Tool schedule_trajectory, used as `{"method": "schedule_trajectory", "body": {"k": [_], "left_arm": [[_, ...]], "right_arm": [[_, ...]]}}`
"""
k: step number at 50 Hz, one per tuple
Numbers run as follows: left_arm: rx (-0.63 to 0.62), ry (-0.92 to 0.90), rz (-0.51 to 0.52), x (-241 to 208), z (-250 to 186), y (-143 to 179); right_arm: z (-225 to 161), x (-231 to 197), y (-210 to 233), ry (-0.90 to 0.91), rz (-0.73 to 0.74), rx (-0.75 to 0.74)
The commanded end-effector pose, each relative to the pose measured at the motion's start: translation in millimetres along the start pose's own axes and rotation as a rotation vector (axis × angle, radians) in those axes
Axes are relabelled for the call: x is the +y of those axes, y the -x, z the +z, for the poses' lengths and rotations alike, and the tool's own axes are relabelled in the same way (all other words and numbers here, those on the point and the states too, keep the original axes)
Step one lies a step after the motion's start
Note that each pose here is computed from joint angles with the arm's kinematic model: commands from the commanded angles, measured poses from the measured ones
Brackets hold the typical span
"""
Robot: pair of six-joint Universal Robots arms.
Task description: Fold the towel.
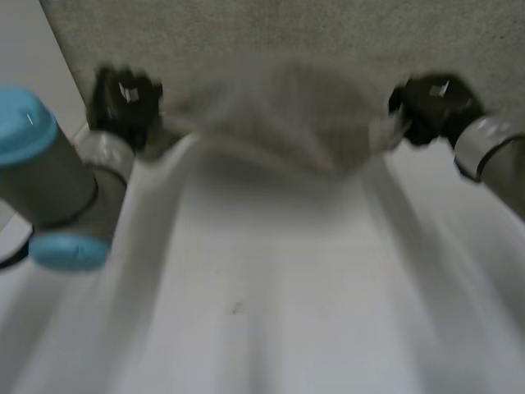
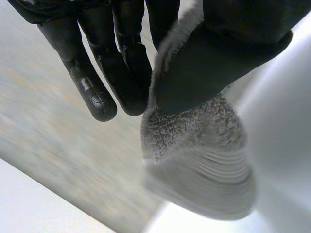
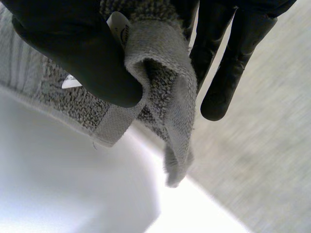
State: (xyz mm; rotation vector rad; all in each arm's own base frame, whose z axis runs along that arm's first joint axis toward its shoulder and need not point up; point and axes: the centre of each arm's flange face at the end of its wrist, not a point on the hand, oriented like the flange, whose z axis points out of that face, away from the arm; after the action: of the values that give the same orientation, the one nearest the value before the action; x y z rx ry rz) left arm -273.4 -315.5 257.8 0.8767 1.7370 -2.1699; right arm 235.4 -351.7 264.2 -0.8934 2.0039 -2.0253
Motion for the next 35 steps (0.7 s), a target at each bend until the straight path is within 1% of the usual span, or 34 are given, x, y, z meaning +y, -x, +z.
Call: {"method": "schedule_trajectory", "body": {"k": [1, 2, 3, 4, 6, 7, 9, 13, 15, 17, 20, 26, 31, 33, 34, 35], "left_arm": [[0.191, 0.198, 0.030, 73.3, -54.6, -62.3], [0.191, 0.198, 0.030, 73.4, -54.7, -62.4], [0.222, 0.215, 0.034, 81.0, -63.4, -73.8], [0.222, 0.215, 0.034, 81.0, -63.5, -73.9], [0.259, 0.234, 0.040, 90.2, -75.9, -86.4], [0.260, 0.235, 0.040, 90.3, -75.9, -86.5], [0.276, 0.254, 0.044, 94.7, -84.8, -88.5], [0.269, 0.245, 0.043, 89.7, -87.4, -85.7], [0.261, 0.233, 0.038, 84.5, -88.3, -83.2], [0.243, 0.217, 0.030, 77.3, -89.6, -77.0], [0.238, 0.211, 0.025, 74.5, -92.0, -74.3], [0.236, 0.215, 0.021, 74.7, -93.1, -73.9], [0.239, 0.236, -0.021, 80.2, -96.6, -76.0], [0.231, 0.260, -0.068, 85.1, -97.2, -75.0], [0.231, 0.260, -0.068, 85.1, -97.2, -75.0], [0.229, 0.269, -0.090, 86.6, -98.0, -74.7]], "right_arm": [[-14.4, 90.7, 19.9, 0.311, 0.032, -0.085], [-14.4, 90.9, 19.9, 0.312, 0.033, -0.086], [-18.0, 101.5, 20.7, 0.346, 0.050, -0.088], [-21.4, 108.4, 18.3, 0.371, 0.066, -0.081], [-24.4, 114.0, 13.6, 0.390, 0.084, -0.068], [-24.5, 114.1, 13.5, 0.390, 0.085, -0.068], [-27.7, 115.6, -1.4, 0.398, 0.112, -0.025], [-29.5, 109.3, -17.1, 0.376, 0.138, 0.021], [-31.9, 103.6, -36.9, 0.353, 0.172, 0.079], [-32.6, 104.0, -44.2, 0.347, 0.192, 0.102], [-32.5, 106.0, -51.6, 0.342, 0.223, 0.126], [-32.3, 110.0, -52.5, 0.350, 0.240, 0.132], [-32.7, 112.2, -53.5, 0.354, 0.246, 0.135], [-32.6, 112.7, -53.6, 0.355, 0.247, 0.137], [-32.6, 112.7, -53.6, 0.355, 0.247, 0.137], [-32.0, 113.8, -53.6, 0.352, 0.247, 0.138]]}}
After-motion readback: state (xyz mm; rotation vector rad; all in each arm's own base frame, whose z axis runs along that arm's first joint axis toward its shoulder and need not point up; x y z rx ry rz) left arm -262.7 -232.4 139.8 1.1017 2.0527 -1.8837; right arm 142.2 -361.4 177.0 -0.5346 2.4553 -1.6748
